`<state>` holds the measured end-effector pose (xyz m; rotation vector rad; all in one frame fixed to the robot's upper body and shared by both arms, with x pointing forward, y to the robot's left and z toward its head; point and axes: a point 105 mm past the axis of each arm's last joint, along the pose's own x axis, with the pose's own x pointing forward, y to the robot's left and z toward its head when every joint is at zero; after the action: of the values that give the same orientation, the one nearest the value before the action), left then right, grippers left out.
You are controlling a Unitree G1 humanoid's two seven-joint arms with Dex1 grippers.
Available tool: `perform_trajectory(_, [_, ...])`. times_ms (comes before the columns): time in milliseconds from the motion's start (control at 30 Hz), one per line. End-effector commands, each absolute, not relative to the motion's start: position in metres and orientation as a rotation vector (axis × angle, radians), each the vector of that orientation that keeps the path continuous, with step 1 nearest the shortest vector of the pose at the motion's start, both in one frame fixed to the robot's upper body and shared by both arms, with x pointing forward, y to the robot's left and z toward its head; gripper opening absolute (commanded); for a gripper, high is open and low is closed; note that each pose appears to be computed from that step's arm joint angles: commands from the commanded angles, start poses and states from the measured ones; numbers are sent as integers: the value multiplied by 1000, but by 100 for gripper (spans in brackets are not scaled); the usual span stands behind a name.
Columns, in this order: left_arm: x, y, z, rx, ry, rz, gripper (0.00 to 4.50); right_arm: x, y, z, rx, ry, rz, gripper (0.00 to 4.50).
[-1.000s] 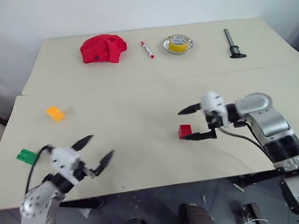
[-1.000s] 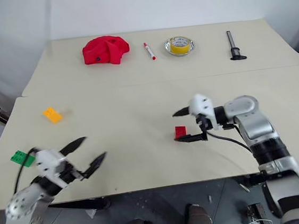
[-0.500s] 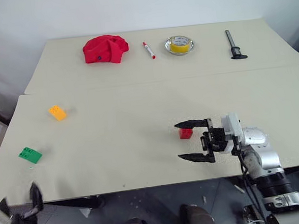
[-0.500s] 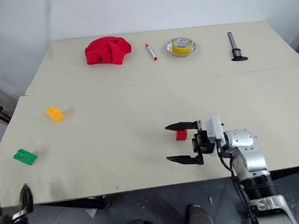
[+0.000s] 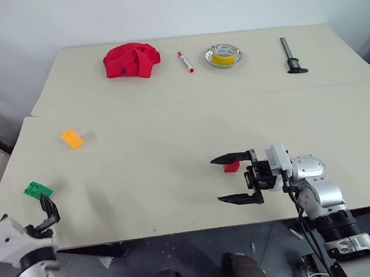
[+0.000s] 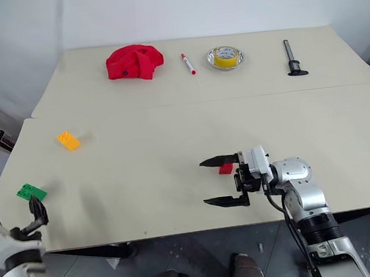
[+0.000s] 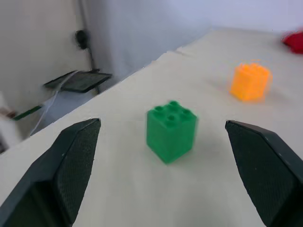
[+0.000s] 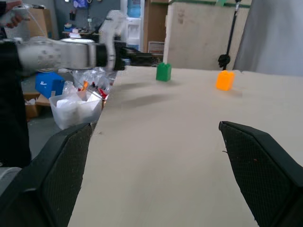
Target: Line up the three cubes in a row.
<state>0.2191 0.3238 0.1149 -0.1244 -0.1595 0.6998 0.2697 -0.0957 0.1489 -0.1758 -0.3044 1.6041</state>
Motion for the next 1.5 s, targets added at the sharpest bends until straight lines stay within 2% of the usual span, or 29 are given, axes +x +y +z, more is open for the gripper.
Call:
perform_trajectory(33, [220, 326, 123, -100, -148, 797, 450, 265, -94, 159, -197, -331, 1628, 447])
perform_trajectory(167, [246, 325, 124, -135, -131, 778, 450, 262, -94, 159, -202, -320, 1627, 447])
perform_trajectory(367, [262, 334, 125, -118, -113, 800, 450, 257, -93, 159, -191, -301, 1627, 447])
perform_trajectory(500, [265, 339, 123, -115, -103, 829, 363, 257, -95, 159, -196, -296, 1611, 450])
perform_trajectory(733, [278, 328, 122, -138, -87, 762, 148, 261, -99, 161, -213, -303, 1577, 450])
perform_trajectory(833, [277, 326, 124, -159, -107, 680, 147, 265, -105, 164, -234, -310, 1542, 450])
perform_trajectory(933, [284, 313, 145, -165, -202, 417, 147, 270, -116, 169, -251, -313, 1486, 450])
perform_trajectory(1033, [290, 251, 193, -87, -322, -234, 147, 279, -142, 175, -275, -302, 1349, 450])
perform_trajectory(1100, [284, 213, 198, 35, -277, -596, 147, 279, -157, 174, -289, -284, 1287, 450])
perform_trajectory(1167, [283, 187, 180, 199, -150, -886, 147, 275, -169, 168, -319, -252, 1255, 450])
perform_trajectory(1300, [298, 153, 150, 377, -28, -1223, 147, 263, -182, 152, -320, -183, 1217, 450])
perform_trajectory(1500, [340, 101, 137, 423, -80, -1362, 147, 249, -186, 146, -313, -136, 1184, 450])
